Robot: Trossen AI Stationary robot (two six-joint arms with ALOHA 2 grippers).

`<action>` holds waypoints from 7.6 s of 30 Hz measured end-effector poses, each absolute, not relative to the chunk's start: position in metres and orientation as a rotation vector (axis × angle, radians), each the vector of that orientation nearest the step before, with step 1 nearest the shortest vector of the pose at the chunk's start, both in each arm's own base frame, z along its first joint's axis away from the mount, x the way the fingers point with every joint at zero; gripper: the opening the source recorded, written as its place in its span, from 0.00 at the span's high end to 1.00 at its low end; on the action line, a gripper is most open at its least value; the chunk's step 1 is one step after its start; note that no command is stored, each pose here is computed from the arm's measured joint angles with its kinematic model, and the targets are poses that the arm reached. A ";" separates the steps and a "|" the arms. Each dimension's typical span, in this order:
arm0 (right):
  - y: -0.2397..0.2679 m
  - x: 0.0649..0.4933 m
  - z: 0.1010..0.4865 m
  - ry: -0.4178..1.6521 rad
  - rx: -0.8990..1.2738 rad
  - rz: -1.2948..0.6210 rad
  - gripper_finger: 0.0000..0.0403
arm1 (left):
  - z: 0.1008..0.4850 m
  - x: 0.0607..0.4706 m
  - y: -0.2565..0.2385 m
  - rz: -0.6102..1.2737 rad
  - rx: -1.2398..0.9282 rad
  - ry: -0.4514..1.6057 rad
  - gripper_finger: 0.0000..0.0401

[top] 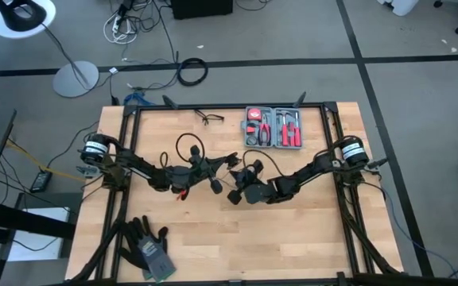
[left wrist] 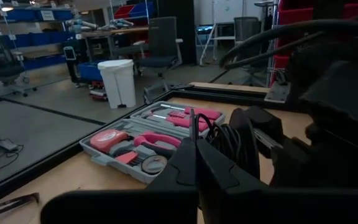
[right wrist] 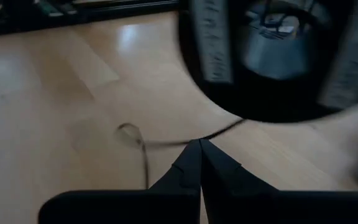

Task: Coil cords
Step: Coil the black wire onto the spool

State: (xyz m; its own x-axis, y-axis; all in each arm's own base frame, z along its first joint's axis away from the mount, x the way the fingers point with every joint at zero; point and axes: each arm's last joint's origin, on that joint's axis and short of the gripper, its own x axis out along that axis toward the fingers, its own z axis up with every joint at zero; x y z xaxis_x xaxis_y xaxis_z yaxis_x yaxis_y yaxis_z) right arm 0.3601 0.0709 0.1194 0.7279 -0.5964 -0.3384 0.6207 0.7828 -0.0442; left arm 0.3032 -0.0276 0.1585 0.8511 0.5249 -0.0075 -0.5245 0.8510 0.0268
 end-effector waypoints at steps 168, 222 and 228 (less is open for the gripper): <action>0.030 0.346 0.174 0.714 -0.140 -0.442 0.96 | 0.160 0.275 -0.028 0.323 0.075 0.264 1.00; -0.053 0.327 0.141 0.144 0.035 -0.072 0.79 | 0.157 0.232 0.039 0.167 0.001 -0.062 1.00; -0.053 0.331 0.145 0.130 0.037 -0.070 0.80 | 0.159 0.236 0.039 0.125 -0.001 -0.056 1.00</action>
